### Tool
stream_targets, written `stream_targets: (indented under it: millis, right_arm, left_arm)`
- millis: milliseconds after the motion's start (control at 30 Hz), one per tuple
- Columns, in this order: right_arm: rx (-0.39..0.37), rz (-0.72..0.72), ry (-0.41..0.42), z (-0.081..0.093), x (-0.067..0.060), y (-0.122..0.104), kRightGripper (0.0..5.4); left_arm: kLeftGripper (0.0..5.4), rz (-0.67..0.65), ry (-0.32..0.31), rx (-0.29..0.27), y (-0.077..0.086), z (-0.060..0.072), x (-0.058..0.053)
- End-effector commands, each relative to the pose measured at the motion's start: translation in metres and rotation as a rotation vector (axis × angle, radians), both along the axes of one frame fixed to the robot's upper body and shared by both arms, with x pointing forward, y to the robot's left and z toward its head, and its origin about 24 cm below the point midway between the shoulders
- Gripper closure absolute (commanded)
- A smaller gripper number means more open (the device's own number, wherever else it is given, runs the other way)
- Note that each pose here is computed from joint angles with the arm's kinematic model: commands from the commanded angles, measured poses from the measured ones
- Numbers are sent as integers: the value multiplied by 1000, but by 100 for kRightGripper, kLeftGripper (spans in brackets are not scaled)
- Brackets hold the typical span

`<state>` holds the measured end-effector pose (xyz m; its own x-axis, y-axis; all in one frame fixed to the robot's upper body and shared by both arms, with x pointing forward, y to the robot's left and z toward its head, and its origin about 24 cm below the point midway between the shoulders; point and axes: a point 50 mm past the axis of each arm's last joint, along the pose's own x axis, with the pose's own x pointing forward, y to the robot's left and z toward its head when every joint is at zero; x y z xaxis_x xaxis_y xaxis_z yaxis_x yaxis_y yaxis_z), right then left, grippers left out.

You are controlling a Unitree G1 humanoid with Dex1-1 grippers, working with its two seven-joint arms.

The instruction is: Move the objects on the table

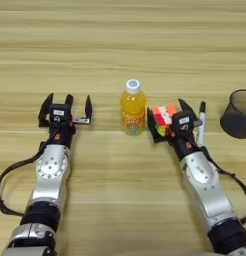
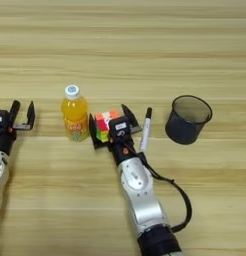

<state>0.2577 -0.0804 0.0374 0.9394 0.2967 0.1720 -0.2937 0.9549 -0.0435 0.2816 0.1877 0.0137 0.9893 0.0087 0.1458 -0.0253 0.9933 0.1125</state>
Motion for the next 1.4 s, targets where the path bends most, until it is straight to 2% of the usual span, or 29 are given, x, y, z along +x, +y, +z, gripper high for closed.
stream_targets:
  millis: [33,167,333,467,567,700,933,1167,1333,1400]
  right_arm:
    - [8,-17,-12,5,-3,-5,3]
    - [18,-44,-68,18,-5,-12,3]
    - [26,-83,-192,53,-13,-27,3]
    - [24,-107,-244,73,-20,-36,3]
    - [23,-126,-249,79,-22,-42,3]
    - [18,-148,-249,82,-23,-48,3]
    - [3,-183,-272,90,-28,-61,3]
    - [-14,-341,-269,95,-29,-106,3]
    - [-58,-519,-255,96,-34,-154,3]
    - [-108,-631,-227,91,-37,-179,3]
  left_arm:
    - [0,-6,7,9,-2,-1,0]
    - [0,-6,11,9,-2,-1,-1]
    - [0,11,40,22,2,-5,-2]
    - [0,30,71,22,6,-8,-3]
    - [0,21,81,6,4,-7,-3]
    - [0,20,94,12,3,-4,-4]
    - [0,34,99,8,6,5,-14]
    - [0,31,122,10,7,4,-23]
    - [0,35,143,10,8,-1,-25]
    - [0,37,149,9,8,-2,-25]
